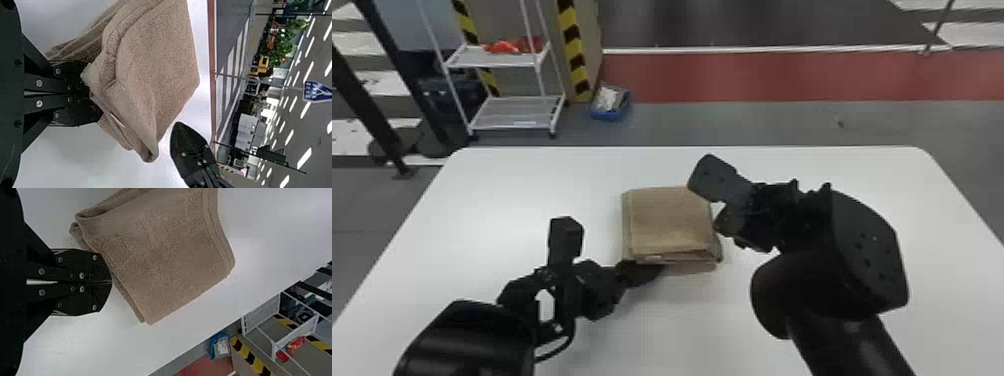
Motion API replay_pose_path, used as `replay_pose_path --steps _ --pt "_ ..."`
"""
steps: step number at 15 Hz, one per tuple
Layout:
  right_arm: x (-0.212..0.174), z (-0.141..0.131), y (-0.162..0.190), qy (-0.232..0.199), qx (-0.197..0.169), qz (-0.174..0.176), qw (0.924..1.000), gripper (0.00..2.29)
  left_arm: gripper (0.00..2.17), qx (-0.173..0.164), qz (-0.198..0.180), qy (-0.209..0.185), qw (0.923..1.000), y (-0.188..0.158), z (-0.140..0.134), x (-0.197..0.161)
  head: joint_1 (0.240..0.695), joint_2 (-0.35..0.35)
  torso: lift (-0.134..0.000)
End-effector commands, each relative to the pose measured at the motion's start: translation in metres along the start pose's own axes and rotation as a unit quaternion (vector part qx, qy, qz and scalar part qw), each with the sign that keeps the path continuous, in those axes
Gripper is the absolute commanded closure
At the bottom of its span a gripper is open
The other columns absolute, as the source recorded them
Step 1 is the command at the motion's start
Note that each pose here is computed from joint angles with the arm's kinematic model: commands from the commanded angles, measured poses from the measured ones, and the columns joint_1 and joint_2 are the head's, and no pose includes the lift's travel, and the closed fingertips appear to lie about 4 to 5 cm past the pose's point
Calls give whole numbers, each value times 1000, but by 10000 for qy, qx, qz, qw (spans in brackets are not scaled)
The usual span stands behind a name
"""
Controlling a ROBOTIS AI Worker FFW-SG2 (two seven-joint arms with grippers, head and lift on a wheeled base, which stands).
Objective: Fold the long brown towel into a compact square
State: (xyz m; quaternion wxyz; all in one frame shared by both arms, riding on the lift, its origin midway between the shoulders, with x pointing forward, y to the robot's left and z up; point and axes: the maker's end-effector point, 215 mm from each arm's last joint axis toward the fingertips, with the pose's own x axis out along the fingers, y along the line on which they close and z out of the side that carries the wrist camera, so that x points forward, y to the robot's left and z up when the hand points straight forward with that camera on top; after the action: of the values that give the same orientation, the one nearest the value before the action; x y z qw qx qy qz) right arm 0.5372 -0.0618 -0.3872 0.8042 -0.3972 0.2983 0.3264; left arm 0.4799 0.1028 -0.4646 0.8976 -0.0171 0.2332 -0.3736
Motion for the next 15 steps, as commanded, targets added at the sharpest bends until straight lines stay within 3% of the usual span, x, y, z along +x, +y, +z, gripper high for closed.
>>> replay_pose_path --steps 1,4,8,10,15 --pt "-7 8 -10 -192 192 -69 9996 1713 2145 -7 -43 17 10000 -4 -3 0 695 45 -125" --pt "6 4 -29 -127 177 -470 9987 1713 2145 6 -44 19 10000 -5 -4 -3 695 41 -125" --pt "49 -1 -20 -412 20 -436 9982 1713 2145 29 -92 -3 10000 -12 -3 -5 695 27 -125" --pt "47 9 -15 -573 -7 -376 9976 1713 2145 50 -134 -25 9999 -14 0 -6 695 34 -125" --pt "14 21 -25 -670 322 -606 9954 1713 2145 44 -164 -9 9999 -16 -3 -7 695 51 -125"
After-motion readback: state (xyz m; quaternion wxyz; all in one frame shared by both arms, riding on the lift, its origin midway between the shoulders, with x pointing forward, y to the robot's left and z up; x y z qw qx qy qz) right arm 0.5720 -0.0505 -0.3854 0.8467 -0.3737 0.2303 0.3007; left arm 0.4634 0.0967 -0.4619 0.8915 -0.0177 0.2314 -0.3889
